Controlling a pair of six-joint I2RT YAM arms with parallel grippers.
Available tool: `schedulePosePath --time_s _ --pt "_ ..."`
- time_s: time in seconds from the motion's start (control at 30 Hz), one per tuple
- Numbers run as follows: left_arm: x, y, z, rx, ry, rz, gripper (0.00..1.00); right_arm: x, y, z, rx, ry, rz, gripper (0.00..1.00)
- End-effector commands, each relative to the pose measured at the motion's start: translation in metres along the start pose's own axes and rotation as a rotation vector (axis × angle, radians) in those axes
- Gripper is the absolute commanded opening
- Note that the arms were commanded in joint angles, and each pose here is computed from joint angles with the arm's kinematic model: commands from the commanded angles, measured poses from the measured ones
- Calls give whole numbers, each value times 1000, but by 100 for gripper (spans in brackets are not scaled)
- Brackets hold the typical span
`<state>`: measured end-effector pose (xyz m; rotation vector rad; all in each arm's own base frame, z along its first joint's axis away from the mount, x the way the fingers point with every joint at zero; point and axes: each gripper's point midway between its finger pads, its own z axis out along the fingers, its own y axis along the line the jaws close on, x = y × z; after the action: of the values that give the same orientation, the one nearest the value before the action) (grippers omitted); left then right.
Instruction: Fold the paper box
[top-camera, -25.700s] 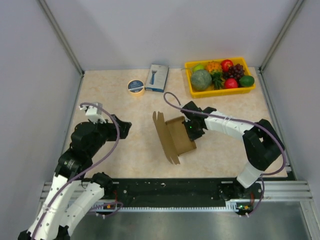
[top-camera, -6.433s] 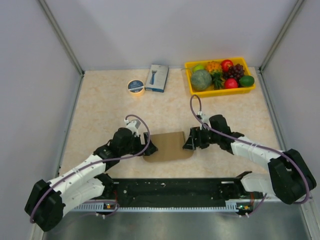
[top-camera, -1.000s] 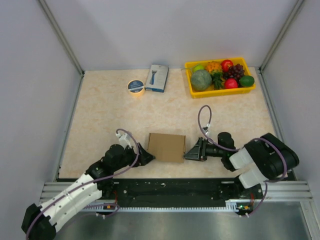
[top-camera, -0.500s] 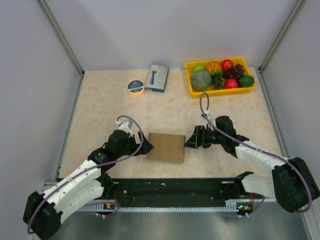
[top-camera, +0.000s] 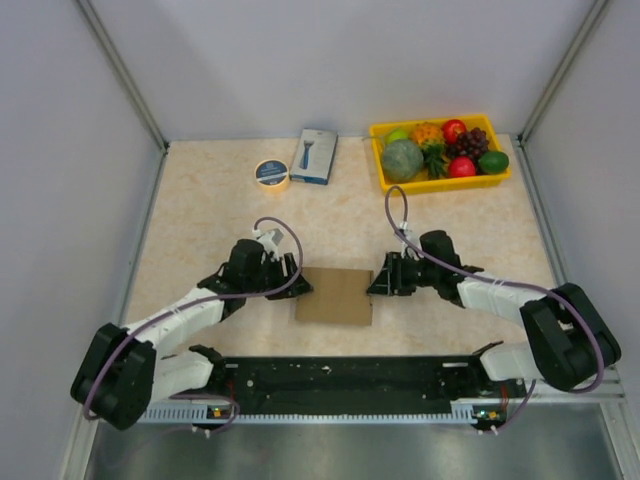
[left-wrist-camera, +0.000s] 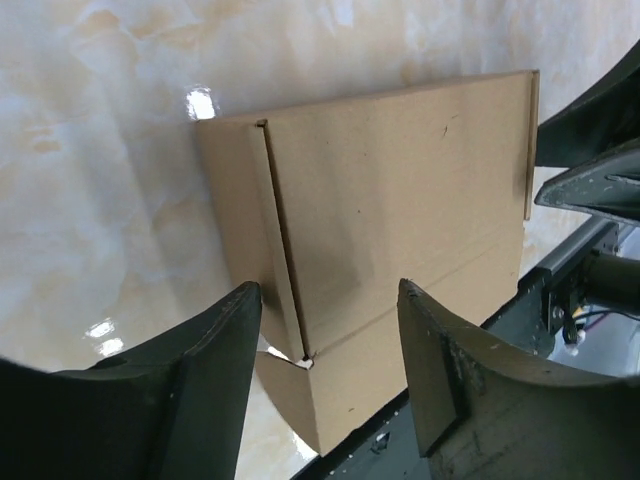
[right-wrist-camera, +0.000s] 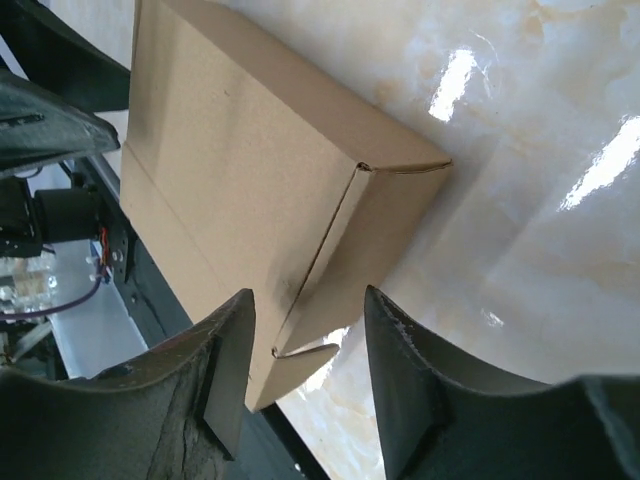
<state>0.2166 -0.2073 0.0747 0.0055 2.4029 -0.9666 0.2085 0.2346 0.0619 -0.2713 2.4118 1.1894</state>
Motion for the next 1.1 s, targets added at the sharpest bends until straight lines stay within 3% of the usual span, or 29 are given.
schedulePosePath --time_s 0.0,0.07,0.2,0.33,0.6,0.67,0.7,0.93,1.07 --pt "-5 -23 4 94 82 15 58 -13 16 8 -50 -16 26 45" --pt "-2 -24 5 105 103 4 56 -8 15 10 -51 -3 60 44" --pt "-3 -31 0 128 131 -23 46 -8 28 8 -95 17 158 24" --pt "-5 -49 -12 184 166 -41 39 -8 48 -4 -136 62 233 17" --pt "-6 -64 -24 279 159 -88 39 -15 62 -15 -221 102 352 5" --pt "-13 -67 -27 273 126 -83 46 -13 60 -14 -226 118 386 3" --pt "-16 -67 -29 261 106 -74 61 -13 58 -14 -223 119 393 3" --pt "-29 -47 -51 118 -35 -22 98 -21 56 -12 -261 146 471 0" --pt "-23 -33 -63 61 -73 -65 98 -22 51 -7 -250 171 507 0"
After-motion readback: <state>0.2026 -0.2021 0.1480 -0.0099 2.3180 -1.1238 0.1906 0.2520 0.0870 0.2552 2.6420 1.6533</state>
